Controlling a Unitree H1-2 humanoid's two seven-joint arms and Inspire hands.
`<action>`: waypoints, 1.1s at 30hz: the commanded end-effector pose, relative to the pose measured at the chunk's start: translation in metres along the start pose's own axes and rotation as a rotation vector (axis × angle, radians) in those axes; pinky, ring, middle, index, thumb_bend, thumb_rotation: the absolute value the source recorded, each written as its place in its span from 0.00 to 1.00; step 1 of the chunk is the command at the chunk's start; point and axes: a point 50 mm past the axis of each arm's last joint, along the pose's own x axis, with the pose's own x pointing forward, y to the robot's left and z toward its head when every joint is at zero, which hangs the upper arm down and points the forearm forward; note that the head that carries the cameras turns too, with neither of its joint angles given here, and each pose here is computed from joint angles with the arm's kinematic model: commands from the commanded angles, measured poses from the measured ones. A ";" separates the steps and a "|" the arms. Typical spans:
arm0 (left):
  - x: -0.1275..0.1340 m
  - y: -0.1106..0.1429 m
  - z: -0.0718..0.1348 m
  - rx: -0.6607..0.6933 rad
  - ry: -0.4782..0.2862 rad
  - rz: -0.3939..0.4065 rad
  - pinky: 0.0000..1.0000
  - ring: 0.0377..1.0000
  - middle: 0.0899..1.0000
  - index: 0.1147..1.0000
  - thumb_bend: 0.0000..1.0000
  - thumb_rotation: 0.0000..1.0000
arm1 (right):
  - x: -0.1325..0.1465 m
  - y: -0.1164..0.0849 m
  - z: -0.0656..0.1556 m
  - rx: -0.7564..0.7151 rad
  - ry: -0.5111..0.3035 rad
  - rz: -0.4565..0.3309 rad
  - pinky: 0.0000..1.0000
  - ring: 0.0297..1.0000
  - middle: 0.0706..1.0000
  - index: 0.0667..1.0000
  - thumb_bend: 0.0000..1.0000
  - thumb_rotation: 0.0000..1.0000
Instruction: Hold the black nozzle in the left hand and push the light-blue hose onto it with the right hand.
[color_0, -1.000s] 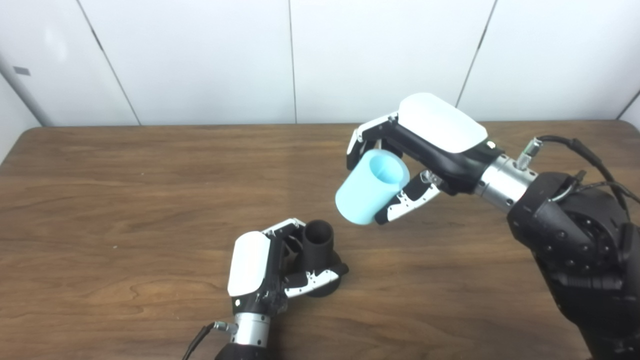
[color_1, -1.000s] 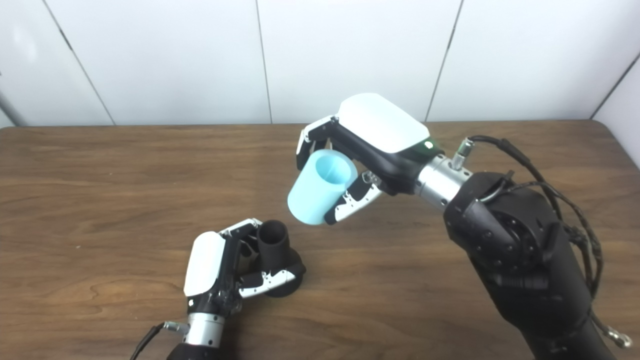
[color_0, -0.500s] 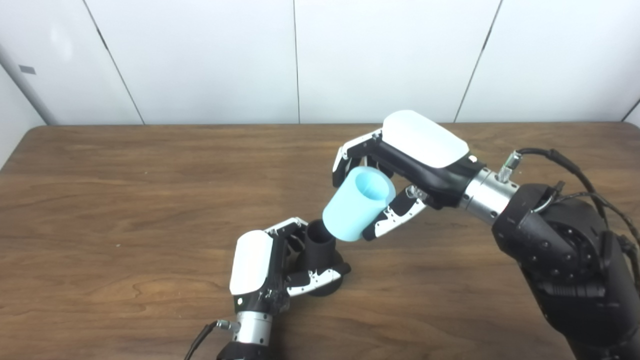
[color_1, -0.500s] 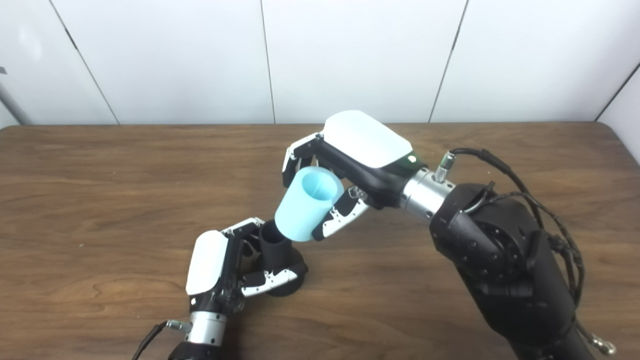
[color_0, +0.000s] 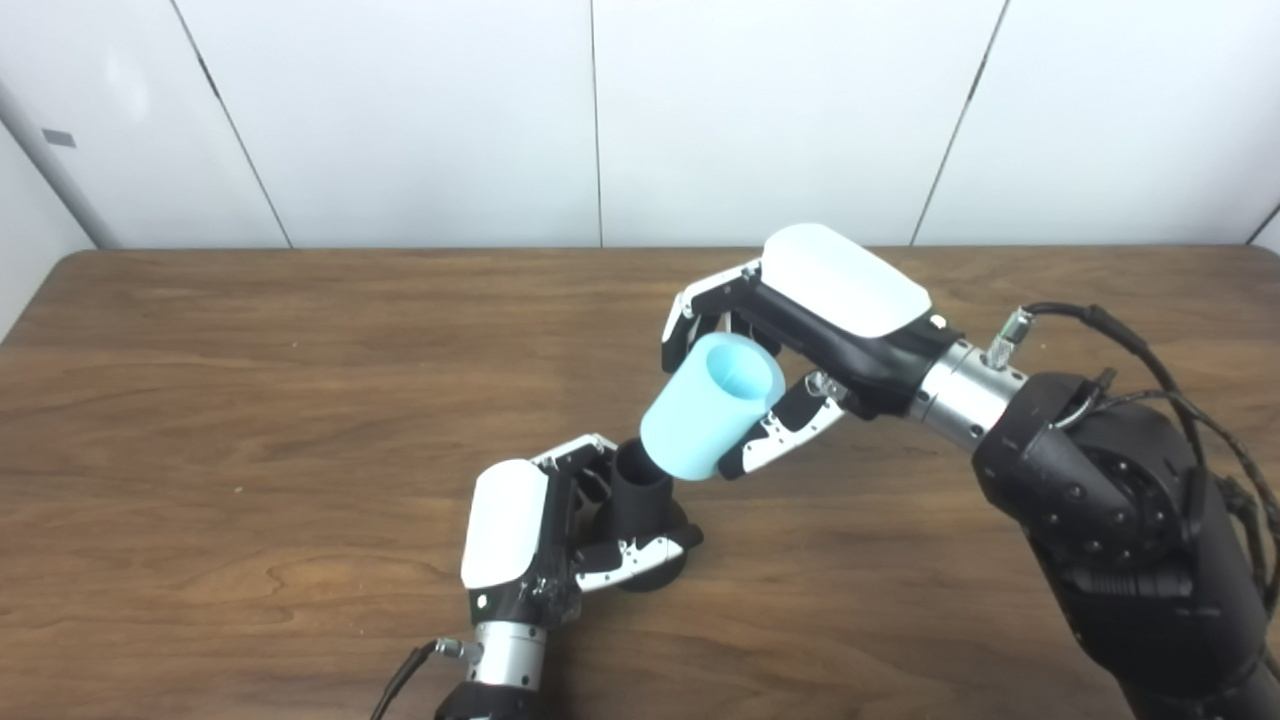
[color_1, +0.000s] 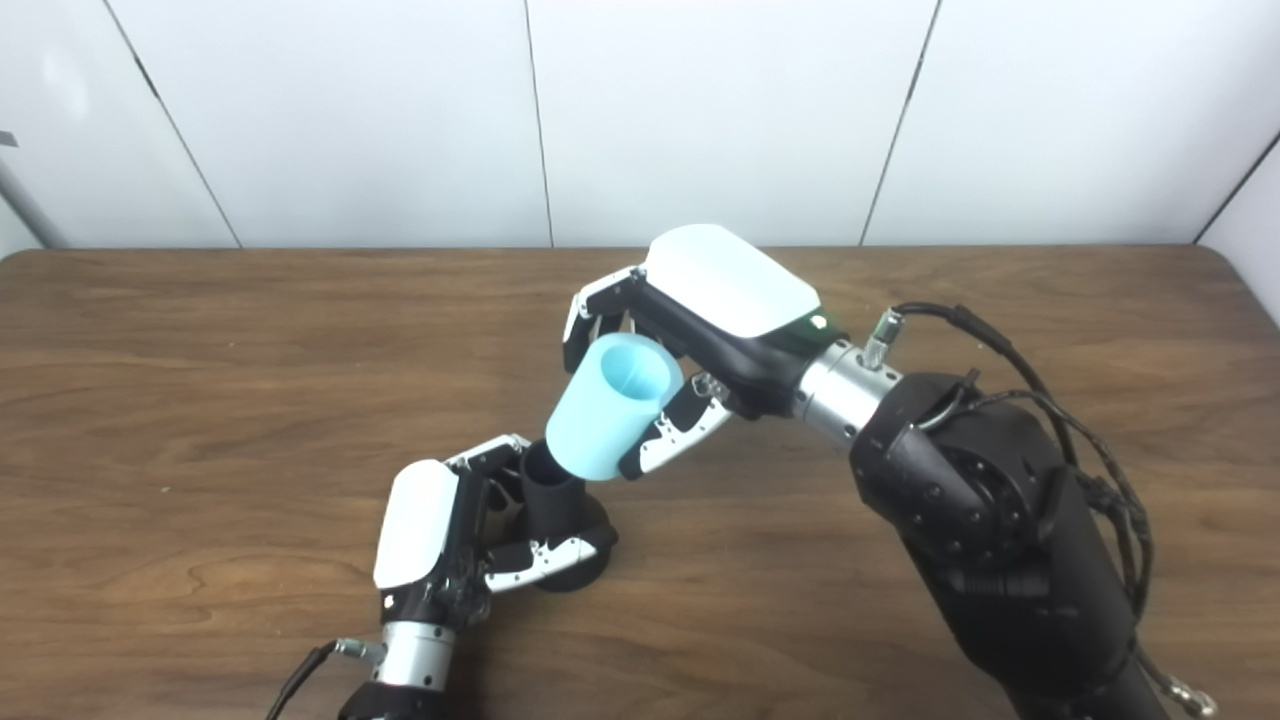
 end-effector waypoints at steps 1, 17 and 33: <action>-0.013 -0.025 -0.001 -0.005 0.088 -0.081 0.39 0.44 0.42 0.42 0.52 0.00 | 0.004 -0.016 0.005 -0.035 -0.044 -0.072 0.30 0.34 0.44 0.51 0.51 0.00; -0.012 -0.027 -0.002 -0.013 0.091 -0.079 0.38 0.42 0.38 0.43 0.52 0.00 | 0.008 -0.004 0.008 0.010 -0.059 -0.064 0.33 0.35 0.45 0.51 0.51 0.00; -0.012 -0.029 0.002 -0.014 0.086 -0.083 0.40 0.44 0.40 0.43 0.52 0.00 | 0.013 0.013 0.018 0.014 -0.066 -0.038 0.33 0.35 0.45 0.51 0.51 0.00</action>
